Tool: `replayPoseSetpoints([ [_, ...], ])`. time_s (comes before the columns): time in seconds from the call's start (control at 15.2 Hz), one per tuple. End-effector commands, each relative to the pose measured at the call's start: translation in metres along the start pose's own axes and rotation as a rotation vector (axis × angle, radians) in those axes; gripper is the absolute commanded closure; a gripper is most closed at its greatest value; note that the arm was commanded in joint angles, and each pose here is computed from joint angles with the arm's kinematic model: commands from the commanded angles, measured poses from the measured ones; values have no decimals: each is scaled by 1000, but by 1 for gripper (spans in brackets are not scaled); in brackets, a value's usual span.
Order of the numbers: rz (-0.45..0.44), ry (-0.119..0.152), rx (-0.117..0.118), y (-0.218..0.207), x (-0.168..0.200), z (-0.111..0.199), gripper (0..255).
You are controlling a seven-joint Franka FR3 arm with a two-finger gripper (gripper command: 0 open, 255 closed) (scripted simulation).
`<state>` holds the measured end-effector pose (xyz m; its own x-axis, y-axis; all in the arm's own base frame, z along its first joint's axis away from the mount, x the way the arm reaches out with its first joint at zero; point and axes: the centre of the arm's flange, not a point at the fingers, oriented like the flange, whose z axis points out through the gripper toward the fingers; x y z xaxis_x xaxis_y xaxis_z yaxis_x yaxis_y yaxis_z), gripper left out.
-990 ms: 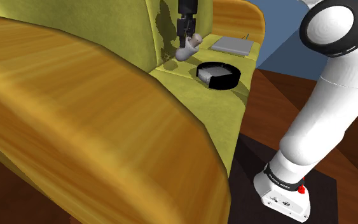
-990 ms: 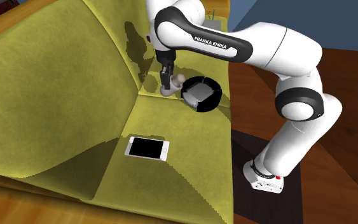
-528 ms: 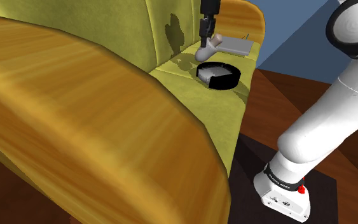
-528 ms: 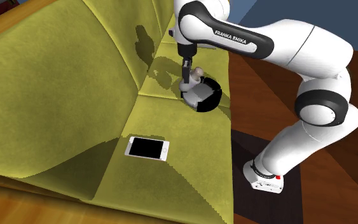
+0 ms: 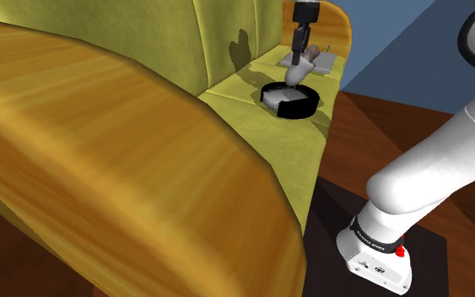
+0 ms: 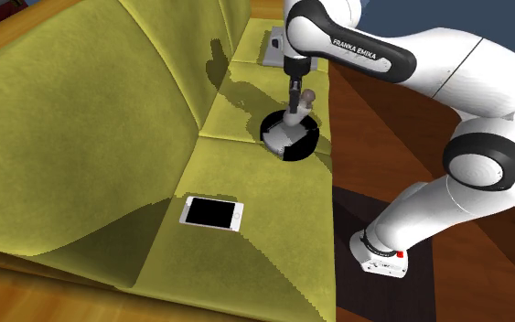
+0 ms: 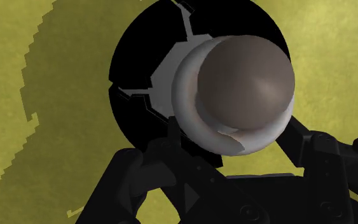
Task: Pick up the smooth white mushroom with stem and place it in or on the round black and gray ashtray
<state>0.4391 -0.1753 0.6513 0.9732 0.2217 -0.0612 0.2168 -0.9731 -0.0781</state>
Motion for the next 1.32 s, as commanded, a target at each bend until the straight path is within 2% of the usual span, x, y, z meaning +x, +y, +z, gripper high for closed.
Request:
replayPoseSetpoints([
  [0.0, -1, 1, 0, 2, -3, 10, 255],
  [0.79, -1, 1, 0, 7, 1, 71, 255],
  [1.25, -1, 1, 0, 7, 1, 71, 255],
])
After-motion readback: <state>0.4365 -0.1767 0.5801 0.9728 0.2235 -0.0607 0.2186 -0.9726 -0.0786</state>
